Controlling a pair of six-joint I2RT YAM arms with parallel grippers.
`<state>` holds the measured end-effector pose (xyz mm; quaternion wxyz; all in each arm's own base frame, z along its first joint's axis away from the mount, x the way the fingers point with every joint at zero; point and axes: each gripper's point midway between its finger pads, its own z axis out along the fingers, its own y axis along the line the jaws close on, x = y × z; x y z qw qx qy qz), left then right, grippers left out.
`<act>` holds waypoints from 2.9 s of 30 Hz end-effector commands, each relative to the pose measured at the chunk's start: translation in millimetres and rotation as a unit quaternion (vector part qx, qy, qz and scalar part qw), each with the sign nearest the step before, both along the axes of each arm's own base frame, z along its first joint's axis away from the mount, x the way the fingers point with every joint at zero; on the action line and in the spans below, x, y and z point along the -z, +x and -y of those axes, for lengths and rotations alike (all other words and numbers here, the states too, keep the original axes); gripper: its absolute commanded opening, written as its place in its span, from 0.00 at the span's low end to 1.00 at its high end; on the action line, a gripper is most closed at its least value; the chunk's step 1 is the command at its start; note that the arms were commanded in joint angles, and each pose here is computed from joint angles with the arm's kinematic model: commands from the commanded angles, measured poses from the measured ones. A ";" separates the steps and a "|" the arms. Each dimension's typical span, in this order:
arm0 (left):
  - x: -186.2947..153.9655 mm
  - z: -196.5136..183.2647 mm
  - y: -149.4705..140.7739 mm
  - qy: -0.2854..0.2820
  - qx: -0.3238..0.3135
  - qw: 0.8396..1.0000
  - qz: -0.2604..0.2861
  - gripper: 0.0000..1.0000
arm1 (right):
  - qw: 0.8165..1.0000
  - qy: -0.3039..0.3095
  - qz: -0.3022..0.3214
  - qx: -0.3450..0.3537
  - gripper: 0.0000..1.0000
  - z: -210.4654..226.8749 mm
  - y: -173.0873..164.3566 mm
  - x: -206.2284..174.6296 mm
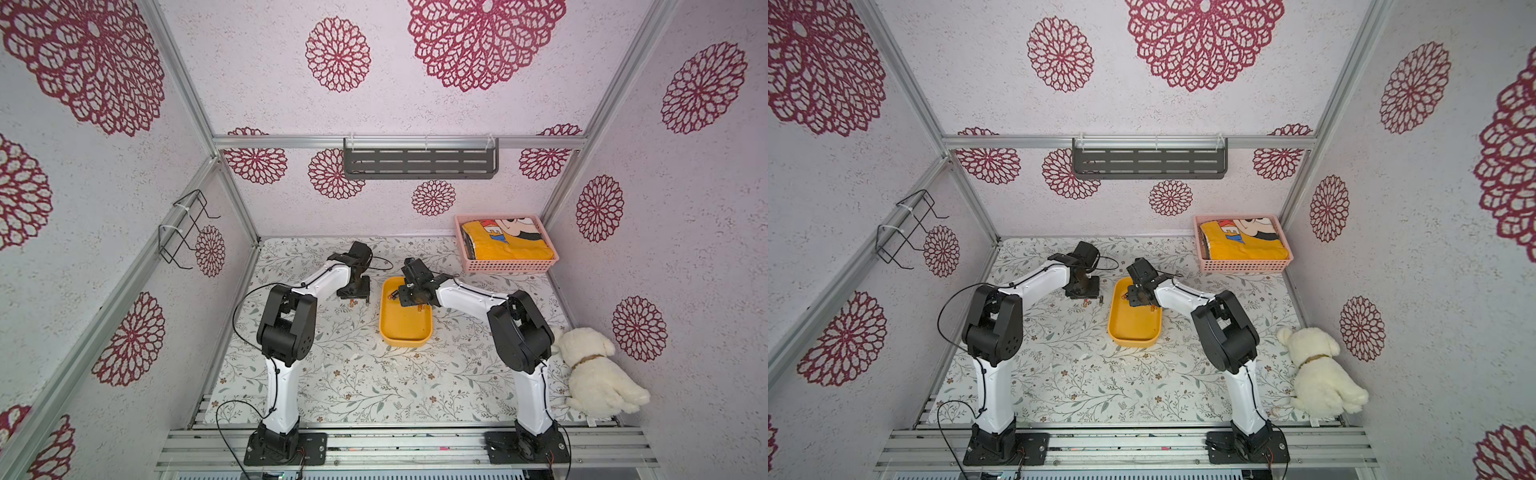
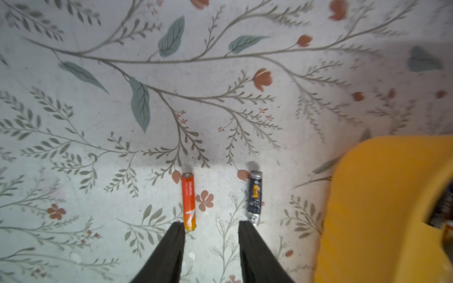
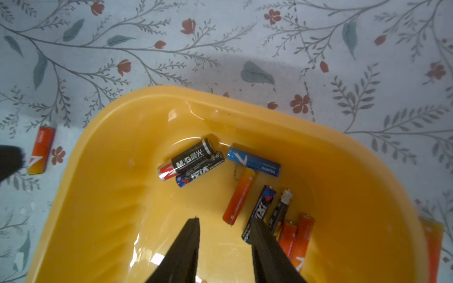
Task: Take the batteries out of the storage box
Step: Pick up the battery from the storage box, then place the battery at the center of the board.
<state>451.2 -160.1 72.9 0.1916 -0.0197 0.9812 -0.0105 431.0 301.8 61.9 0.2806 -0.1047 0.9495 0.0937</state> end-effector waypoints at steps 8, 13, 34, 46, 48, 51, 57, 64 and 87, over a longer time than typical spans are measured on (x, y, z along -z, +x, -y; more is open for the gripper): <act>-53.8 -10.3 -13.6 -0.005 -0.012 0.998 0.059 0.47 | 0.999 -0.024 -0.024 0.014 0.39 0.1 4.4 18.0; -52.5 -14.3 -21.9 -0.003 -0.014 0.998 0.055 0.47 | 0.999 -0.028 -0.030 0.012 0.38 -3.2 7.5 28.2; -62.3 -10.6 -24.9 -0.006 -0.012 0.998 0.066 0.55 | 0.999 -0.015 -0.030 0.010 0.00 -9.3 9.9 12.9; -85.7 -10.9 -24.0 -0.011 -0.019 0.993 0.119 0.59 | 0.998 0.069 0.009 -0.003 0.00 -11.2 6.0 -68.4; -89.5 -10.7 -24.1 -0.010 -0.019 0.992 0.126 0.59 | 0.997 0.078 0.018 0.001 0.00 -4.0 5.8 -80.9; -98.1 -5.2 -23.6 -0.004 -0.005 0.990 0.138 0.59 | 0.995 0.089 0.034 0.015 0.00 15.0 6.8 -101.0; -123.0 24.7 -21.8 0.014 0.051 0.983 0.177 0.59 | 0.991 0.063 0.075 0.090 0.00 99.0 13.1 -121.2; -124.3 65.1 -18.4 -0.035 0.105 0.975 0.194 0.59 | 0.984 0.010 0.062 0.167 0.00 203.5 15.2 -75.4; -92.6 66.3 -20.4 -0.024 0.122 0.979 0.163 0.59 | 0.985 -0.044 0.006 0.165 0.00 241.3 46.2 20.3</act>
